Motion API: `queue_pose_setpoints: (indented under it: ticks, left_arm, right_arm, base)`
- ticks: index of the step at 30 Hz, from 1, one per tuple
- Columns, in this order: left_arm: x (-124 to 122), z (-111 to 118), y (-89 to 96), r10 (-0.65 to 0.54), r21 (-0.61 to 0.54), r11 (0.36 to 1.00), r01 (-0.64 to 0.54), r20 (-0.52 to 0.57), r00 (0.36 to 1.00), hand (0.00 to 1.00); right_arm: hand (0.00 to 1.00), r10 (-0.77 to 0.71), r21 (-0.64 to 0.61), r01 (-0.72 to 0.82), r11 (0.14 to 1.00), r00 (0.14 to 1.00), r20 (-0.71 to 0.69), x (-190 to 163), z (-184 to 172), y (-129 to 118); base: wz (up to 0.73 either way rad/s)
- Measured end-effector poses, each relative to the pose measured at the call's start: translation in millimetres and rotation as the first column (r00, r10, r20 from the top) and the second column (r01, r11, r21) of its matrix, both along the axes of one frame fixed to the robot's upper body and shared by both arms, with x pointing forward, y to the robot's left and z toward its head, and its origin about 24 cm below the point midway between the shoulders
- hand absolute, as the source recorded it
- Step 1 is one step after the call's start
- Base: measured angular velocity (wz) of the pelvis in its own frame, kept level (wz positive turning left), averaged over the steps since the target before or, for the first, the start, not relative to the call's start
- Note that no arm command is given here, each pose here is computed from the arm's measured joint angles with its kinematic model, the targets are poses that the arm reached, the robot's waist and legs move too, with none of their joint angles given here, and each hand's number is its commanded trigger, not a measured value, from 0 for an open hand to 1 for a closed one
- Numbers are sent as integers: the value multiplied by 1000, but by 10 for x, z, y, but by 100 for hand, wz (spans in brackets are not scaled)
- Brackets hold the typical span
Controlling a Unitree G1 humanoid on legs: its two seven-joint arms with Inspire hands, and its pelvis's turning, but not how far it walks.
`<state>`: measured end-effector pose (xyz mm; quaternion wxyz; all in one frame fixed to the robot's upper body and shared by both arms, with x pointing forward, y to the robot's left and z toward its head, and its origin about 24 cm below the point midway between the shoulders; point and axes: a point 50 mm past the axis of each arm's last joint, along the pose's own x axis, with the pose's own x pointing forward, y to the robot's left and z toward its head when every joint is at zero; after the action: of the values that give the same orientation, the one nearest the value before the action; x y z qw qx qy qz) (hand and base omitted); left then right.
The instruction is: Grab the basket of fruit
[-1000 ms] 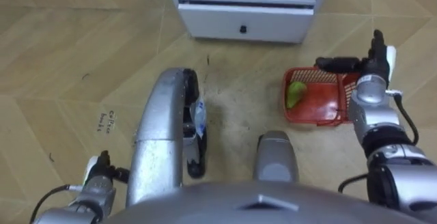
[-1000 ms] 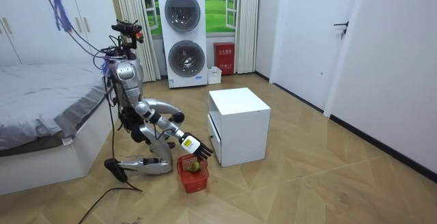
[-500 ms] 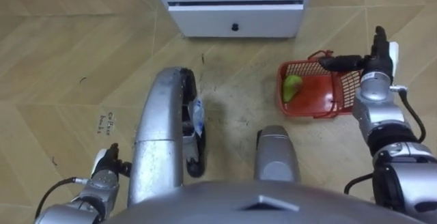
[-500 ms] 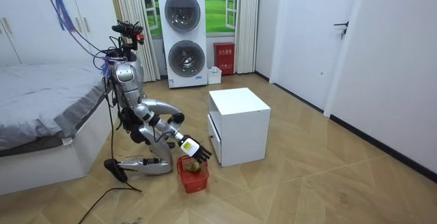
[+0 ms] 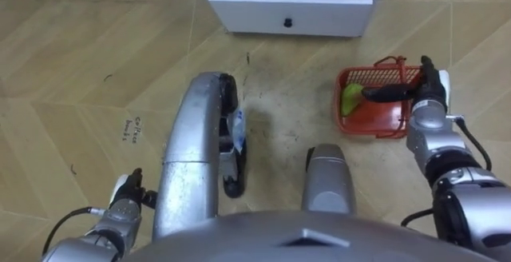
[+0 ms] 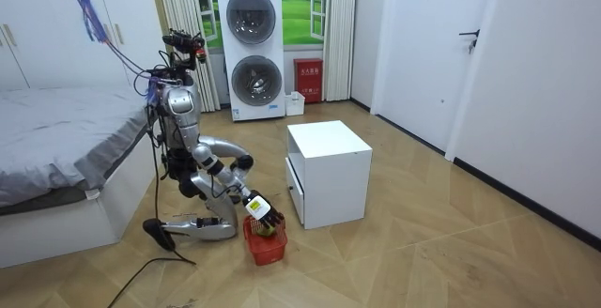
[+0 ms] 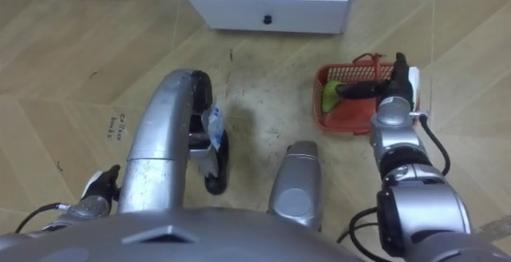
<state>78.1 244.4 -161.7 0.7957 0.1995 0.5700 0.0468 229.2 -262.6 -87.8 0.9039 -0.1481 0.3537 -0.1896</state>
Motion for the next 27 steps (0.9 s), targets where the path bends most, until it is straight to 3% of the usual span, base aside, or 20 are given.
queue_pose_setpoints:
  ticks: [5, 23, 24, 25, 27]
  left_arm:
    - [25, 2, -4, 1, -19, 1000, -1, -1, 1000, 0]
    - [80, 4, -27, -10, -44, 999, 10, -7, 1000, 0]
    - [90, 6, -29, -11, -45, 999, 10, -5, 1000, 0]
    - [98, 7, -30, -11, -48, 999, 11, -4, 1000, 0]
    - [106, 7, -35, -14, -56, 998, 14, -4, 1000, 0]
  right_arm:
    - [0, 10, 17, -10, 1000, 1000, 0, 33, 12, 4]
    - [2, -106, 114, 124, 986, 983, -148, -339, -197, -212]
    - [44, -105, 116, 124, 985, 982, -158, -359, -210, -212]
    - [100, -105, 122, 127, 984, 980, -169, -381, -224, -214]
    - [100, -106, 127, 132, 983, 976, -189, -419, -247, -216]
  base:
    - [5]
    - [3]
    - [0]
    - [0]
    - [0]
